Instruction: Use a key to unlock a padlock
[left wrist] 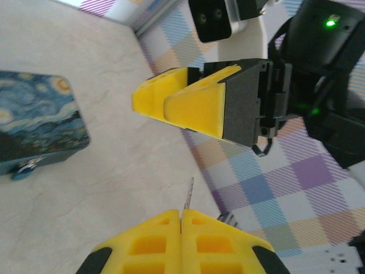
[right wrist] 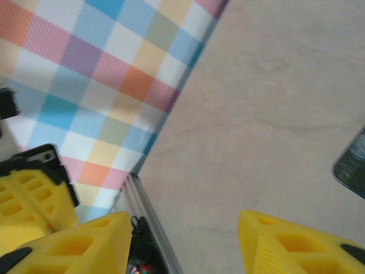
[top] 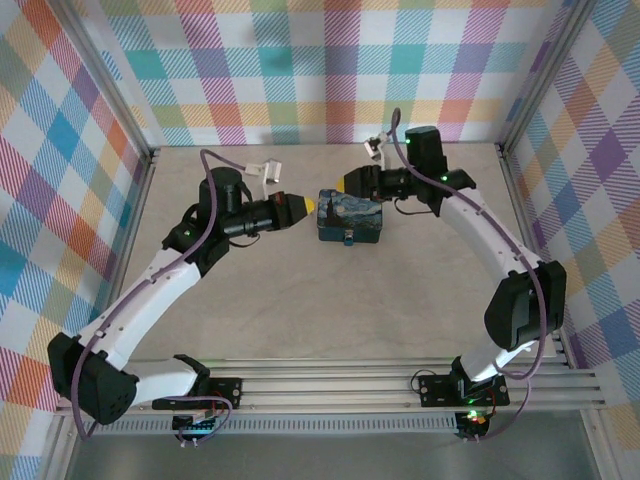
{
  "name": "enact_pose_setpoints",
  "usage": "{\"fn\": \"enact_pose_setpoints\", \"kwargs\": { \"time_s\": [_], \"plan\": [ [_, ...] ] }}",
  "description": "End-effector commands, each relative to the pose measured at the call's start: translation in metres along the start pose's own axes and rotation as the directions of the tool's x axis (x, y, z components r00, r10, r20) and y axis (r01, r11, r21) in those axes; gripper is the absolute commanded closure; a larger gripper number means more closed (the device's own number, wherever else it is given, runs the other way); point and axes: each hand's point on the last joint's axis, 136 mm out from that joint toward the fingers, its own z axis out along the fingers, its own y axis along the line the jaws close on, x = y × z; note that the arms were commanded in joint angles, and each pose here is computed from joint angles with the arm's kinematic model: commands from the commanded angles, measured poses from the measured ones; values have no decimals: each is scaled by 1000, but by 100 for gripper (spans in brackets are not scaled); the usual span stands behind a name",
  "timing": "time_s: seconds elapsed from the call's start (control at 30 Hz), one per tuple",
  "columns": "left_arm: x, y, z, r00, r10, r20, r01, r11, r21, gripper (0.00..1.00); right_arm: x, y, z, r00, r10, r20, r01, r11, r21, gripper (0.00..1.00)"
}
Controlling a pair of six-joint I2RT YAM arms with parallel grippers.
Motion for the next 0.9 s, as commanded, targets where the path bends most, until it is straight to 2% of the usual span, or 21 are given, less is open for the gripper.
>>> {"fn": "enact_pose_setpoints", "kwargs": {
  "time_s": [0.0, 0.13, 0.27, 0.43, 0.63, 0.87],
  "plan": [
    [18, 29, -6, 1000, -13, -14, 12, 993, -118, 100, 26, -27, 19, 1000, 8, -31, -3, 988, 157, 47],
    [33, 52, -9, 999, -48, -19, 44, 983, -178, 100, 61, -76, 43, 992, 119, -50, -96, 941, 324, 45],
    [46, 68, -12, 997, -77, -18, 72, 973, -218, 100, 100, -135, 53, 965, 261, -14, -212, 812, 544, 46],
    [61, 87, -20, 995, -104, 3, 101, 959, -265, 100, 121, -174, 62, 961, 277, -2, -196, 687, 700, 49],
    [74, 102, -30, 993, -116, 32, 120, 948, -294, 100, 109, -196, 66, 980, 200, 17, -136, 601, 788, 50],
    [81, 108, -31, 992, -122, 19, 122, 945, -305, 100, 93, -198, 68, 993, 105, 57, -109, 592, 799, 52]
  ]
}}
